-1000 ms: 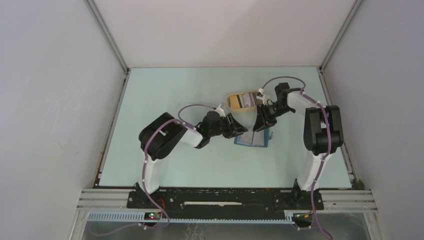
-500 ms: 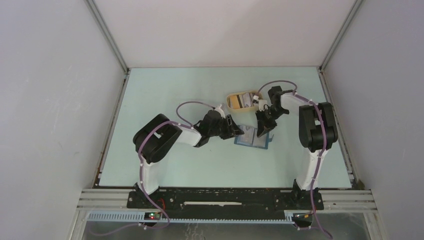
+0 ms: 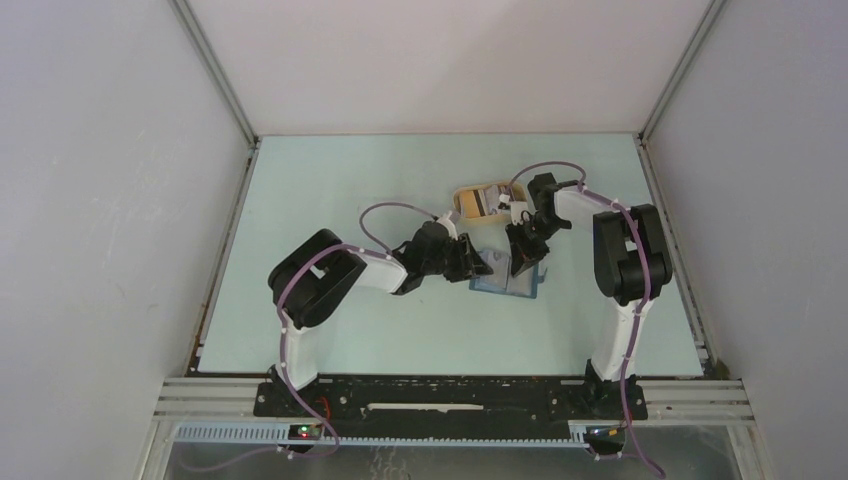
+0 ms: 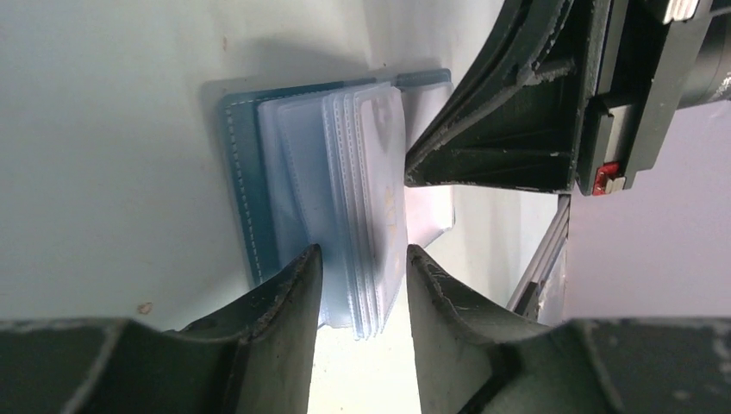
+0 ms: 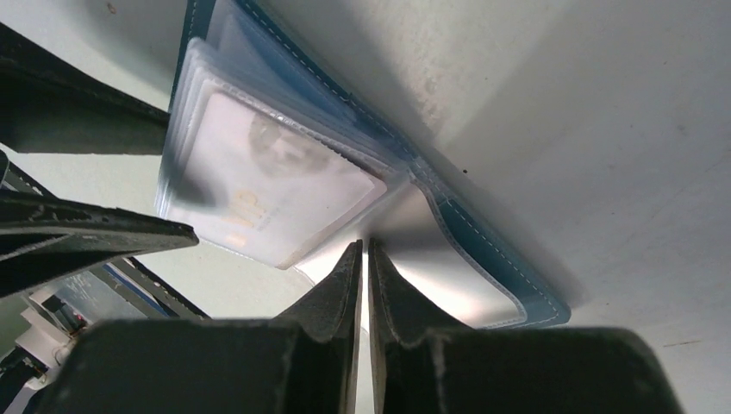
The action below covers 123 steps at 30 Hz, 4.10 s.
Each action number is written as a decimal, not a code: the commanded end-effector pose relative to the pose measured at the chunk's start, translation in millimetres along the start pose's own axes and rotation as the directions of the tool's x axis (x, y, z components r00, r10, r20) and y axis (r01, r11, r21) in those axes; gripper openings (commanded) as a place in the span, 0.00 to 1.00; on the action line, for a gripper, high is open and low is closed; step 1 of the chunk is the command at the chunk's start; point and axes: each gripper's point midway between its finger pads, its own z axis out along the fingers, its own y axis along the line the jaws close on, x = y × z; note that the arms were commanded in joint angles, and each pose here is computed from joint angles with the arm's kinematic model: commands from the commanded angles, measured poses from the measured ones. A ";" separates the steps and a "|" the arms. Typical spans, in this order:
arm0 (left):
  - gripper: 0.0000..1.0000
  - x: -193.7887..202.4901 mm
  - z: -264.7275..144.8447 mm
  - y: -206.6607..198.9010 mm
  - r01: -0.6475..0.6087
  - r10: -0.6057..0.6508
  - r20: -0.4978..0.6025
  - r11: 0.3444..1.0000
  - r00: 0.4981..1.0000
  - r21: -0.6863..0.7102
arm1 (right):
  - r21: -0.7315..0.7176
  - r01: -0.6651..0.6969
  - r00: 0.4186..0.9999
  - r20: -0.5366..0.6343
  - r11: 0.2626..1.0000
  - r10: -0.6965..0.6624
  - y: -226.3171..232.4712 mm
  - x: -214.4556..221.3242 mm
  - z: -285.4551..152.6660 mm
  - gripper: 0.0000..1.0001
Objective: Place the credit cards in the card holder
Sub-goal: Turn over the card slot in the card holder.
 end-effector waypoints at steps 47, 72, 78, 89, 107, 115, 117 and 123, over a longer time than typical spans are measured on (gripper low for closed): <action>0.00 -21.0 -5.2 -51.0 -0.120 0.117 0.038 0.988 0.992 0.100 | -0.276 0.005 0.984 0.174 0.961 0.045 23.4 -15.0 -61.9 0.29; 0.00 17.3 -17.4 -26.1 -0.252 0.244 -0.078 0.962 0.967 -0.109 | -0.581 0.021 0.980 0.174 0.814 0.099 90.4 -26.5 -53.8 0.31; 0.00 18.4 -15.3 -21.8 -0.109 0.109 -0.066 0.994 0.992 0.005 | -0.528 0.007 0.981 0.169 0.849 0.096 86.5 -28.6 -40.2 0.30; 0.00 16.3 -22.5 -9.0 -0.035 0.037 -0.047 0.999 0.998 0.033 | -0.562 -0.017 0.975 0.172 0.827 0.138 80.6 -28.4 -42.2 0.27; 0.00 13.4 -62.2 17.7 -0.002 0.003 0.058 1.000 0.998 -0.026 | -0.379 0.029 0.996 0.094 0.925 0.008 92.1 -21.6 7.6 0.27; 0.00 13.0 -76.0 18.9 -0.004 0.007 0.086 1.000 0.996 -0.031 | -0.213 0.043 0.999 0.014 0.976 -0.041 87.5 -14.1 45.0 0.24; 0.00 15.1 -80.1 23.3 0.001 0.003 0.086 0.999 0.996 -0.039 | -0.196 0.045 0.999 0.000 0.980 -0.046 86.0 -12.5 49.0 0.23; 0.00 24.9 -93.8 42.0 0.022 -0.014 0.089 0.996 0.996 -0.086 | -0.159 0.055 0.998 -0.017 0.986 -0.059 81.8 -10.8 55.7 0.23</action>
